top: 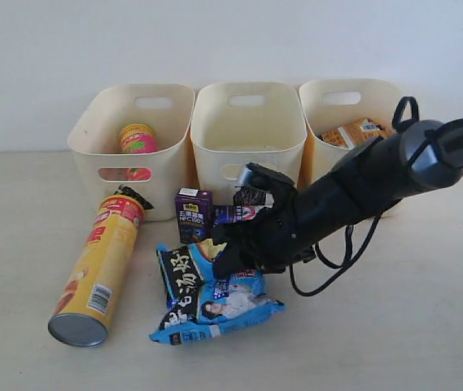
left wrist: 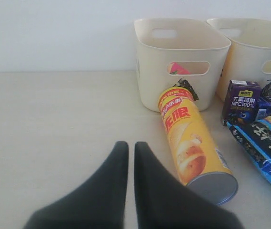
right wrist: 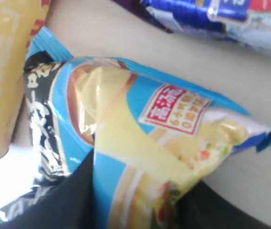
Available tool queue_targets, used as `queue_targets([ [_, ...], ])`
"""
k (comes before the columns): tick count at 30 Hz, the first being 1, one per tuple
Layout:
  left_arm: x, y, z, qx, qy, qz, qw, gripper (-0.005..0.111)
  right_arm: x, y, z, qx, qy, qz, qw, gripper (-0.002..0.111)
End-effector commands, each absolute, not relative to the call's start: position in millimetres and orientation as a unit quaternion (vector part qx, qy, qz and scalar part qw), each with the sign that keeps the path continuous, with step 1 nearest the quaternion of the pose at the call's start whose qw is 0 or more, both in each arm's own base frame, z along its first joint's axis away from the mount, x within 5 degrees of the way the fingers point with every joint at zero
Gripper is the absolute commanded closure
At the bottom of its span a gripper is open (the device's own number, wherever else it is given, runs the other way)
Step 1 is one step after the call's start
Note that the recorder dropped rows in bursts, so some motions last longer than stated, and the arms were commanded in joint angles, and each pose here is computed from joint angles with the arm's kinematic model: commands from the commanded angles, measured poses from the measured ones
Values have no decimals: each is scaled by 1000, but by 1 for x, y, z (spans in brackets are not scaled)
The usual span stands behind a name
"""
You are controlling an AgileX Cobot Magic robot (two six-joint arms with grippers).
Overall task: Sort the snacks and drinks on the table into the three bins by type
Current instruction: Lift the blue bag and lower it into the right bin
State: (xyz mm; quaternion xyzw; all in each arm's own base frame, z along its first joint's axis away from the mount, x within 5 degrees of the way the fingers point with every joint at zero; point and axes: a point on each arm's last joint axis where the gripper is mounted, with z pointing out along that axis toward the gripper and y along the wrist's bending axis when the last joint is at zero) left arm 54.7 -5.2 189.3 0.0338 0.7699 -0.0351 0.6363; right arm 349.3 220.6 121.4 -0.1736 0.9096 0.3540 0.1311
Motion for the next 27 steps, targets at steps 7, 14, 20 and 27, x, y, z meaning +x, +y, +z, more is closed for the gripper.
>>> queue_targets([
  [7, 55, -5, 189, 31, 768, -37, 638, 103, 327, 209, 230, -254, 859, 391, 213, 109],
  [14, 55, -5, 189, 31, 768, -37, 638, 103, 338, 144, 285, -203, 851, 393, 284, 109],
  [20, 55, -5, 189, 31, 768, -37, 638, 103, 367, 96, 326, -168, 837, 373, 364, 109],
  [27, 55, -5, 189, 31, 768, -37, 638, 103, 410, 62, 353, -133, 822, 348, 431, 109],
])
